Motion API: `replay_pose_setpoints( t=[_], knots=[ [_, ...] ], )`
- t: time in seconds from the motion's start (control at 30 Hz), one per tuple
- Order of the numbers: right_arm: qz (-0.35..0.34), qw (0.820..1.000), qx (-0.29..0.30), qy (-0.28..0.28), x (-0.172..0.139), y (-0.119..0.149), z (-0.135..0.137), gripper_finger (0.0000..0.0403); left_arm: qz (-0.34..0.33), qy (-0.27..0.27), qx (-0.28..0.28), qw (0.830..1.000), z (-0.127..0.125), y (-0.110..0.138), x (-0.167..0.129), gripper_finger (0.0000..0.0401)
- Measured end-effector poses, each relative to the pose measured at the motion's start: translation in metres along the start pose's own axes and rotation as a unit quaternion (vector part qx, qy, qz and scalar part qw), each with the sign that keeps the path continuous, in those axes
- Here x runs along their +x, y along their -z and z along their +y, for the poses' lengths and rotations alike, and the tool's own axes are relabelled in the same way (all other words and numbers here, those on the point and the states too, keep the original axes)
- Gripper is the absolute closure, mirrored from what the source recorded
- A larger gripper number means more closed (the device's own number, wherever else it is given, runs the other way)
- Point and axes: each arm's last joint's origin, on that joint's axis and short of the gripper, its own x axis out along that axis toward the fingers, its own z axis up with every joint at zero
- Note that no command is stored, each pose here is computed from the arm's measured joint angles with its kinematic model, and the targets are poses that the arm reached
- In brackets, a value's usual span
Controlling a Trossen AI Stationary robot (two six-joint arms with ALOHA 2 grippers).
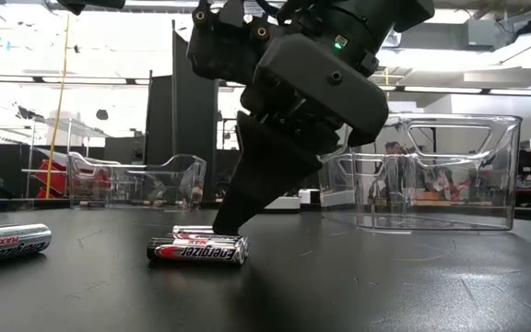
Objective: Sort batteries
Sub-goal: Put the silver battery into the bottom transparent bin
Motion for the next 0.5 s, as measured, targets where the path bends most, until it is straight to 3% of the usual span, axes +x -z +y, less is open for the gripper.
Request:
replay_pose_setpoints(
  t=[0.5],
  knots=[
    [-0.002,1.000,-0.026,-0.001,-0.012,-0.013,-0.002,0.0399,0.000,0.001,-0.009,1.000,0.000,0.000,0.000,0.0388]
  ],
)
